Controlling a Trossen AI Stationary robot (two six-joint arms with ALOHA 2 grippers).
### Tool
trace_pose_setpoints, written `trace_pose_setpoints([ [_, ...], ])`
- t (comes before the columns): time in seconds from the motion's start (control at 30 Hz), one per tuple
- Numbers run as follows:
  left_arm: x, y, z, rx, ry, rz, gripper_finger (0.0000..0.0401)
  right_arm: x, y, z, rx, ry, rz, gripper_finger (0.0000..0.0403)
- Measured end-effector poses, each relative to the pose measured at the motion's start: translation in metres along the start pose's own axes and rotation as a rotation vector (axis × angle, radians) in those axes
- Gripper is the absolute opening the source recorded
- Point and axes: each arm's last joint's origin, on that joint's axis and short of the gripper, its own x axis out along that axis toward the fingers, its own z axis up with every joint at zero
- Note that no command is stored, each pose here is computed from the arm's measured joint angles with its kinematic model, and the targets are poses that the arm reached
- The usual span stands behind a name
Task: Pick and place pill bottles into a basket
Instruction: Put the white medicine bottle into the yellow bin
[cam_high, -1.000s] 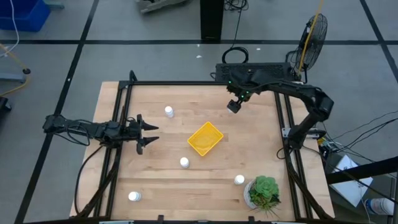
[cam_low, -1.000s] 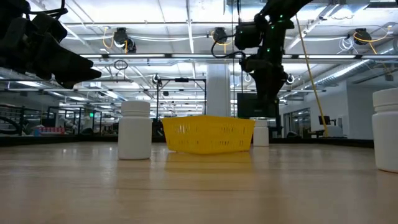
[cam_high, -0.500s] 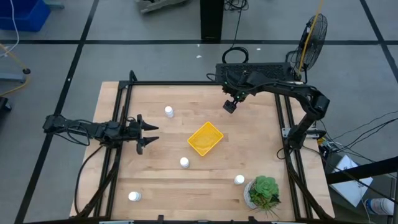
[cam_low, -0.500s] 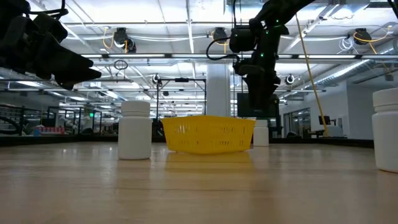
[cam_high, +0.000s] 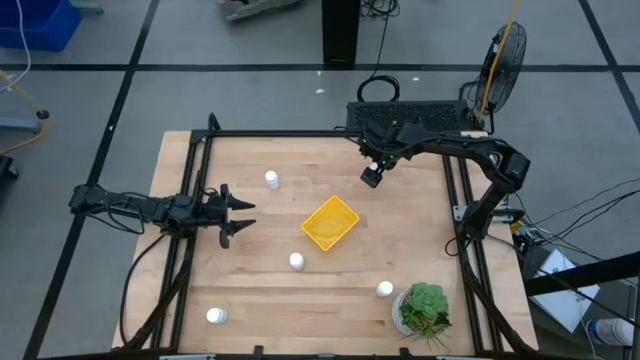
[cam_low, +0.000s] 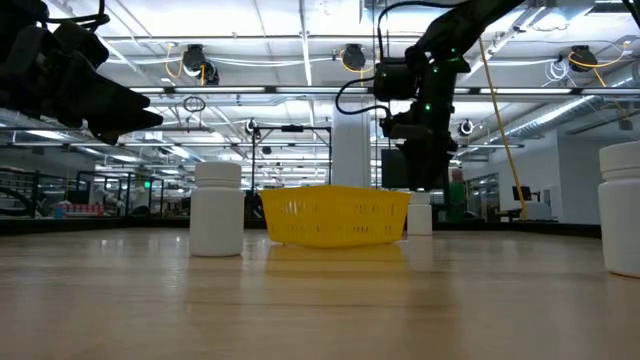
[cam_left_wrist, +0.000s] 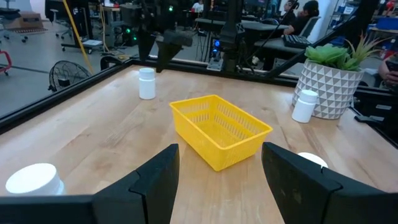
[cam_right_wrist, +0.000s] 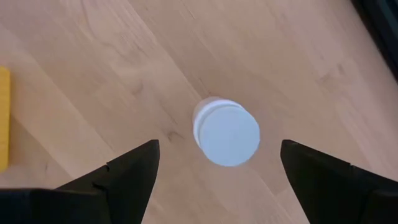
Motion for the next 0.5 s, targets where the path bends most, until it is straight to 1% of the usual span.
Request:
trace_pose_setpoints([
  [0.1, 0.000, 0.000, 0.000, 0.001, 0.000, 0.000, 0.0234, 0.008, 0.001, -0.004, 0.004, -0.002, 0.029, 0.0324],
  [0.23, 0.000, 0.000, 0.000, 0.005, 0.000, 0.000, 0.0234, 0.015, 0.001, -0.007, 0.004, -0.012, 0.028, 0.0323],
  [0.5, 0.000, 0.000, 0.000, 0.016, 0.000, 0.000, 0.0234, 0.017, 0.001, -0.007, -0.005, -0.031, 0.027, 0.0322],
])
